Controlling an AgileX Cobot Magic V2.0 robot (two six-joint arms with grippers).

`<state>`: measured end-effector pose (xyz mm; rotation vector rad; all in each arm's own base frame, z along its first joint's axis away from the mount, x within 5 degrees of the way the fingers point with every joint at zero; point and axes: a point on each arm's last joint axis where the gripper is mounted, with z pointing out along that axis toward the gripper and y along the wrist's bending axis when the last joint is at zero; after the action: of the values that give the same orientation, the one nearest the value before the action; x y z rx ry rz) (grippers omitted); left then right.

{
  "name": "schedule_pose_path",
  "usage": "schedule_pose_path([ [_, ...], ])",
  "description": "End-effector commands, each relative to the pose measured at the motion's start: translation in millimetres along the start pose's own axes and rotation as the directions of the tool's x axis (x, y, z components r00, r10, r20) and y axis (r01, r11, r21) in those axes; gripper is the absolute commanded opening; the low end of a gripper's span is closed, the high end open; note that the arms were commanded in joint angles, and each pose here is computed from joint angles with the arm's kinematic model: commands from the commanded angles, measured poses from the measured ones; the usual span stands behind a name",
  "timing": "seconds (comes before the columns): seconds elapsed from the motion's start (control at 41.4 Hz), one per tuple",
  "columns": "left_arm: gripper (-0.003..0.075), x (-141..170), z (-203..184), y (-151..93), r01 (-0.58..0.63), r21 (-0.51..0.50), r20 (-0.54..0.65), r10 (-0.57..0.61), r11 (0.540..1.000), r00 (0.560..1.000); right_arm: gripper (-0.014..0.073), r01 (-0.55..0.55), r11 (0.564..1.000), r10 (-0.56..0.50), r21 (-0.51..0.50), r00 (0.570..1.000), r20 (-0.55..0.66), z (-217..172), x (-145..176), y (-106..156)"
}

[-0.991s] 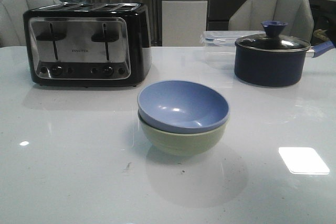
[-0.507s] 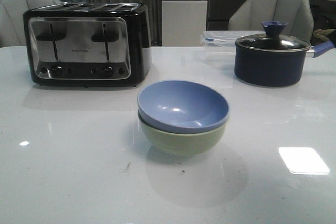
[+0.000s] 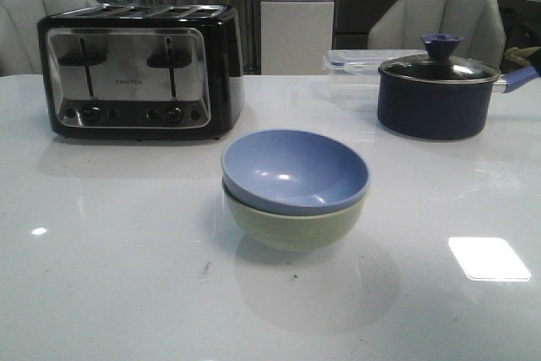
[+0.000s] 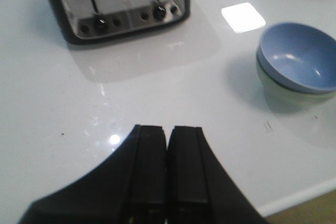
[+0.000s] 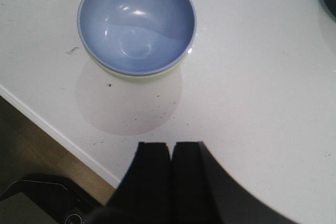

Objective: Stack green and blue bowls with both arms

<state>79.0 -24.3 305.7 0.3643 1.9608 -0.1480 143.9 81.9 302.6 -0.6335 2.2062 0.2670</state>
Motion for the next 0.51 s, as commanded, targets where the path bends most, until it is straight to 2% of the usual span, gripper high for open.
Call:
schedule_pose_path([
  [0.0, 0.0093, 0, -9, 5, 0.02, -0.066, 0.211, -0.006, 0.998, 0.977, 0.0057, 0.017, 1.0, -0.019, 0.014, 0.996, 0.089, -6, -13, -1],
  [0.097, 0.0093, 18, -11, 7, 0.051, -0.137, 0.319, -0.005, 0.989, 0.948, 0.0057, 0.017, 1.0, -0.019, 0.014, 0.996, 0.089, -6, -13, -1],
  [0.217, 0.0093, 44, -7, 9, 0.082, -0.21, 0.397, 0.008, 0.974, 0.918, 0.0057, 0.017, 1.0, -0.019, 0.014, 0.996, 0.089, -6, -13, -1],
  [0.483, 0.0093, 75, -1, 9, 0.141, -0.269, 0.518, 0.02, 0.953, 0.855, 0.0057, 0.017, 1.0, -0.019, 0.014, 0.996, 0.089, -6, -13, -1],
])
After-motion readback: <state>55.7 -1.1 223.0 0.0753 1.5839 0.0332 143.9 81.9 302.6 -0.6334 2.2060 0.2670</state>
